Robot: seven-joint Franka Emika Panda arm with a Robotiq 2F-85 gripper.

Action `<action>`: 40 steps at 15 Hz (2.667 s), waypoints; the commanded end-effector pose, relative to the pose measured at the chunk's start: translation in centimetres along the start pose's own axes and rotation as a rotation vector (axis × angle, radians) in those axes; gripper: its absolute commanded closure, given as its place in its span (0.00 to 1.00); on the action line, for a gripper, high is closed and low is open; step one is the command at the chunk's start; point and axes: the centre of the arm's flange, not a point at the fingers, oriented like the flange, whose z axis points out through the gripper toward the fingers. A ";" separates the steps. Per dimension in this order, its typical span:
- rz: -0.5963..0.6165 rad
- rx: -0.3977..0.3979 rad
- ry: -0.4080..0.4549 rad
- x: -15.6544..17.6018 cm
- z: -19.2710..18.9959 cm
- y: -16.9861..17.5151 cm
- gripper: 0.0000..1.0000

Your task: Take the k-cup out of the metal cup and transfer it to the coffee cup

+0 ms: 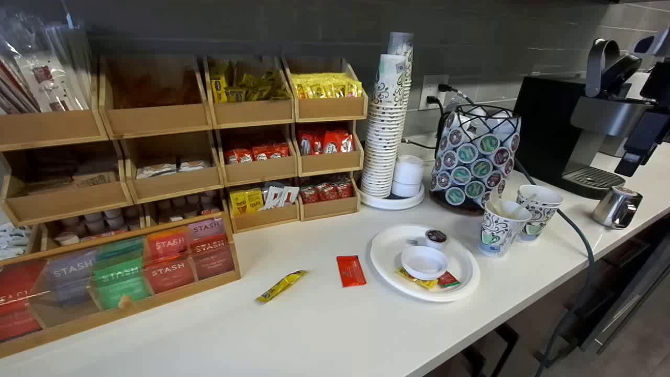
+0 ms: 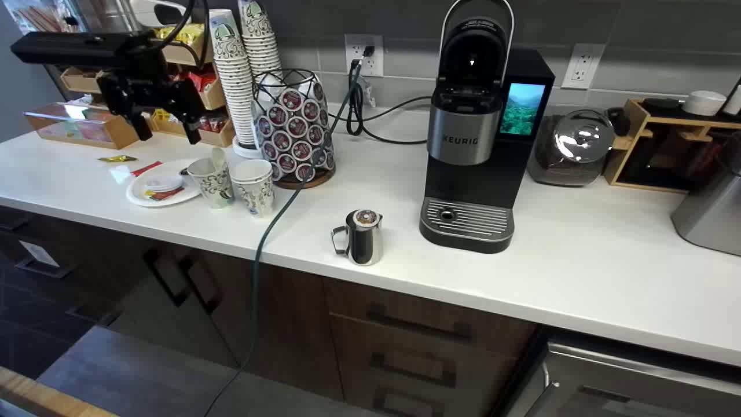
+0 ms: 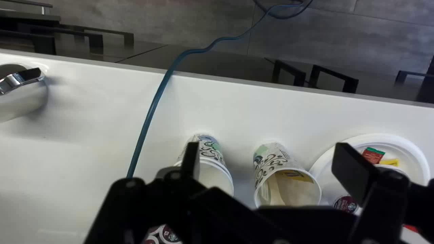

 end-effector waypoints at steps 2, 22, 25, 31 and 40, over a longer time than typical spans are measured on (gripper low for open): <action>0.000 0.000 0.000 0.0 0.0 0.0 0.00; 0.228 0.615 0.028 7.4 -10.1 9.3 0.00; 0.226 0.613 0.033 7.4 -10.4 9.4 0.00; 0.225 0.612 0.034 7.5 -10.5 9.4 0.00; 0.529 0.128 0.206 3.9 -3.6 23.1 0.00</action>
